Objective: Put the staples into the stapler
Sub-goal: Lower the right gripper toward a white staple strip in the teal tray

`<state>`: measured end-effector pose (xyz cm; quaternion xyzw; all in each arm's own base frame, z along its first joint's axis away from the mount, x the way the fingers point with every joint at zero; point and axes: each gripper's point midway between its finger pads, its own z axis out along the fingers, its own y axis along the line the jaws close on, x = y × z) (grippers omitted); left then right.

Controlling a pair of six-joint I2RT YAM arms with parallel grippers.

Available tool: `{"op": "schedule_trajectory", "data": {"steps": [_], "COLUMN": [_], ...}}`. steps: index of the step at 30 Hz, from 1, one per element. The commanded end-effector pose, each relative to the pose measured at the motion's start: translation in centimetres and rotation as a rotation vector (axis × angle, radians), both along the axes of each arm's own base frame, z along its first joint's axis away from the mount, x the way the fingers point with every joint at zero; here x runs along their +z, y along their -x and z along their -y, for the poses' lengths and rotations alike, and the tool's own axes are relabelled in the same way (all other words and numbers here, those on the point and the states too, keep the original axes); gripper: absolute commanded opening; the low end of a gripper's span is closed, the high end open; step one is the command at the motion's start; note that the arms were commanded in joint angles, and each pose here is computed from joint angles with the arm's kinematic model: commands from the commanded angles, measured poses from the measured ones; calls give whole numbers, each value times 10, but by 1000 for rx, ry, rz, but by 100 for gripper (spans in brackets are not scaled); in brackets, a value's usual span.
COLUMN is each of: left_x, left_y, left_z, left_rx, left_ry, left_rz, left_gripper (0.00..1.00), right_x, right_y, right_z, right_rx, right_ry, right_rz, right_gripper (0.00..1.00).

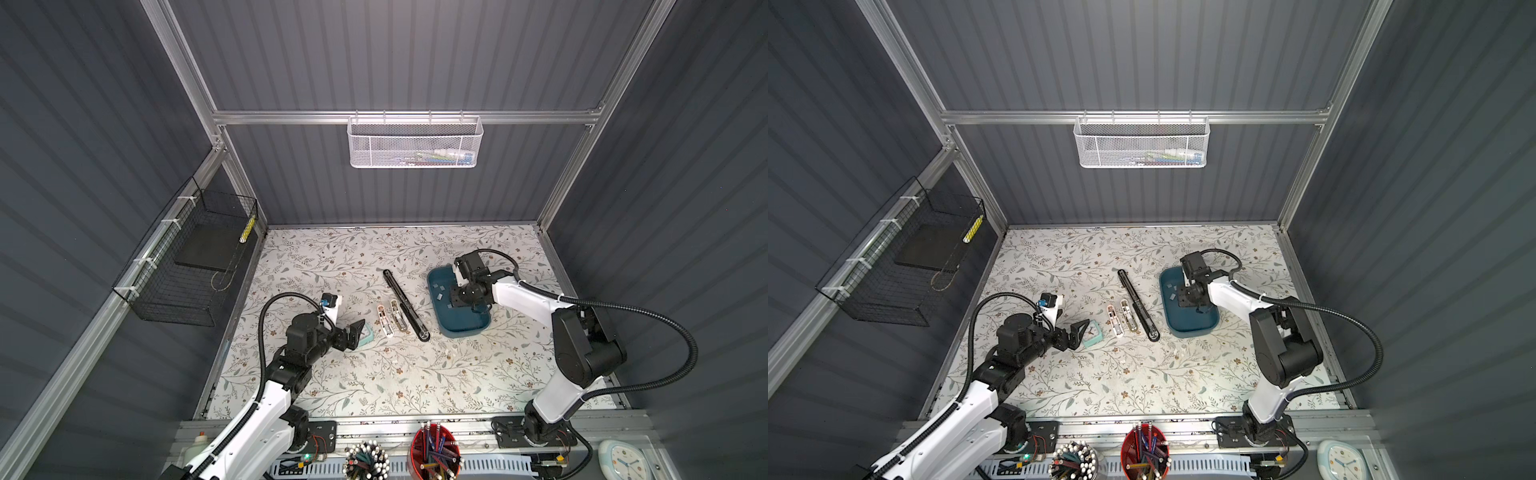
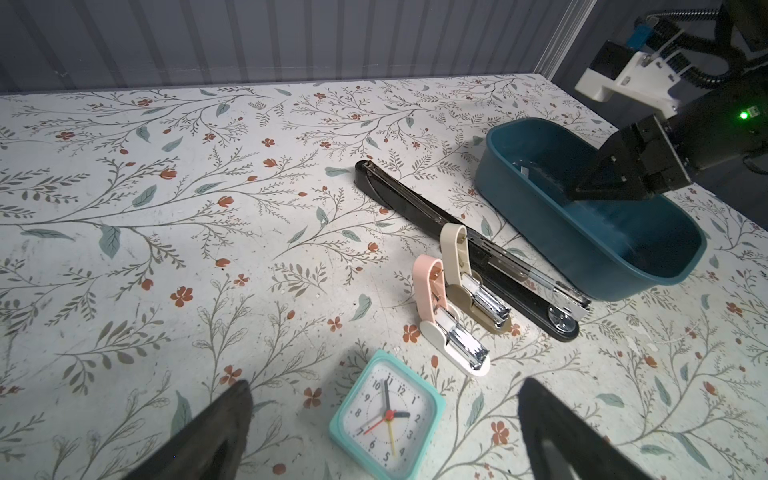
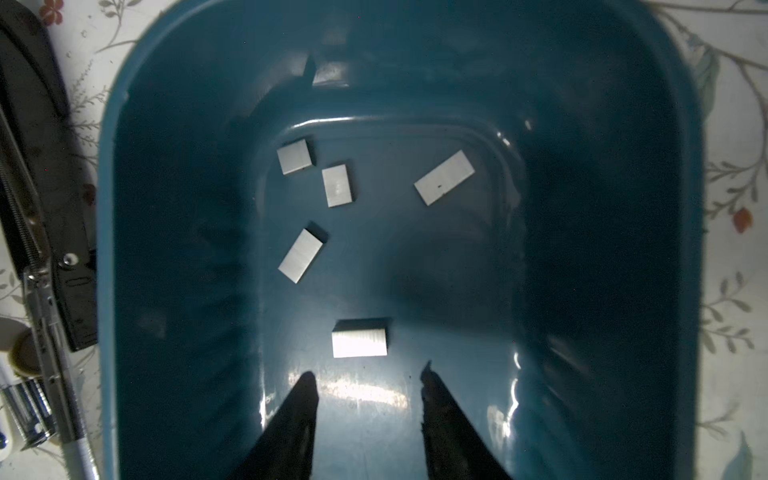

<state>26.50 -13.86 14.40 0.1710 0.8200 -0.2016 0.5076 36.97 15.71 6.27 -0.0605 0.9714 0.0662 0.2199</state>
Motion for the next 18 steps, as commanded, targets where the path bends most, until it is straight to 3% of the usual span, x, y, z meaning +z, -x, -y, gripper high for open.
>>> {"op": "schedule_trajectory", "data": {"steps": [1,11,18], "left_x": [9,8,9], "left_y": [-4,-5,-4], "left_z": [-2,1,-1], "left_rx": [4,-6,1], "left_ry": [-10,-9,-9], "left_rz": [35,26,34], "left_gripper": [100,100,100], "right_x": [-6,-26,-31], "right_y": [14,18,6], "right_z": [2,-12,-12], "right_rx": [-79,-155,-182], "right_ry": [-39,-168,-179], "right_rz": [-50,-100,-91], "right_gripper": [44,49,49]}}
